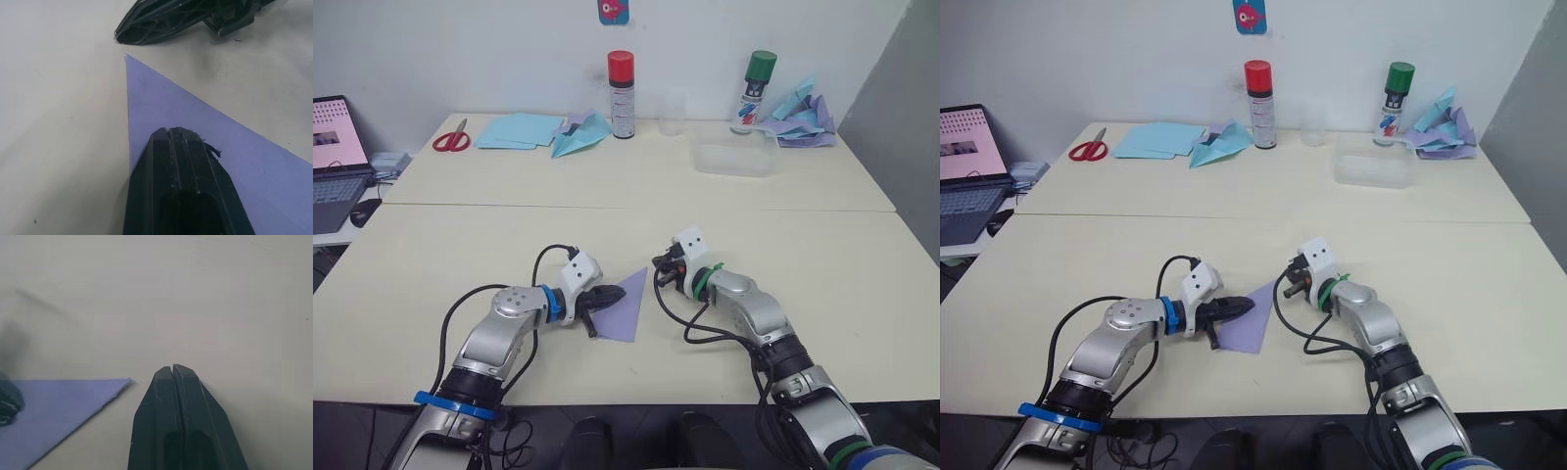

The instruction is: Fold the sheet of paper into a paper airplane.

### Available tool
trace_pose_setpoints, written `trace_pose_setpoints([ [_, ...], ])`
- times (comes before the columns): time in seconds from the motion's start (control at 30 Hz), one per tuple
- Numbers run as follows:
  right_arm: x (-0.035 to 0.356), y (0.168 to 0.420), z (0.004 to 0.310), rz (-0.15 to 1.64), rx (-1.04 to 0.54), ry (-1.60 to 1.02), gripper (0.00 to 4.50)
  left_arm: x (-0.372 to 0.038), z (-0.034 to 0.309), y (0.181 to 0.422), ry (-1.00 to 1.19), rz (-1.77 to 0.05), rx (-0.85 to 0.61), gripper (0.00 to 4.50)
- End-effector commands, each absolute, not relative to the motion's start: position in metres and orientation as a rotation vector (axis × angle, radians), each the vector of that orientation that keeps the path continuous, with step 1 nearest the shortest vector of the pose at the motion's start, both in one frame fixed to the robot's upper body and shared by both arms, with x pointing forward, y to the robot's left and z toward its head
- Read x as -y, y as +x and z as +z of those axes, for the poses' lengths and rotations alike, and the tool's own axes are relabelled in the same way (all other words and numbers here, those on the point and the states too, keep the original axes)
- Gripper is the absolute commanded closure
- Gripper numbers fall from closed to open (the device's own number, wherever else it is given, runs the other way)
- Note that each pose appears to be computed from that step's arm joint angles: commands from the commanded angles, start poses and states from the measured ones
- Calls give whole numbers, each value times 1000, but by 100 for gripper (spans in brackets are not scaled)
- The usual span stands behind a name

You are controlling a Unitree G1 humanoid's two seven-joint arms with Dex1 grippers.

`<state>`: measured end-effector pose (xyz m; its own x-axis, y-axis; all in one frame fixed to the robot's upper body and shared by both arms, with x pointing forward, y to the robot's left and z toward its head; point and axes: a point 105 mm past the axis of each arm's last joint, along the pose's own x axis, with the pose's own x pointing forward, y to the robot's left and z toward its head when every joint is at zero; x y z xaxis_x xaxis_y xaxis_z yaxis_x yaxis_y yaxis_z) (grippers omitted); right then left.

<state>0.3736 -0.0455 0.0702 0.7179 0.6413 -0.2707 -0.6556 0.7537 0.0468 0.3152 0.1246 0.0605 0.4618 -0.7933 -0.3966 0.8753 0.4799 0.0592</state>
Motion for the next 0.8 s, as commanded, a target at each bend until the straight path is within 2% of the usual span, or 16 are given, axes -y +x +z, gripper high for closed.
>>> trace_pose_setpoints([
  [0.03, 42, 366, 96, 817, -160, -66, 448, -133, 33, 307, 285, -1033, -462, 450],
  [0.17, 28, 348, 97, 952, -160, -114, 448, -135, 33, 306, 283, -1033, -465, 450],
  [0.33, 27, 320, 52, 1087, -341, -339, 448, -135, 32, 305, 287, -1034, -466, 450],
  [0.4, 27, 307, 44, 1145, -393, -361, 448, -135, 32, 305, 286, -1035, -467, 450],
  [0.57, 18, 277, 42, 1310, -467, -307, 448, -135, 29, 302, 280, -1033, -473, 450],
  [0.8, 11, 263, 46, 1424, -477, -319, 448, -135, 26, 297, 274, -1040, -483, 450],
])
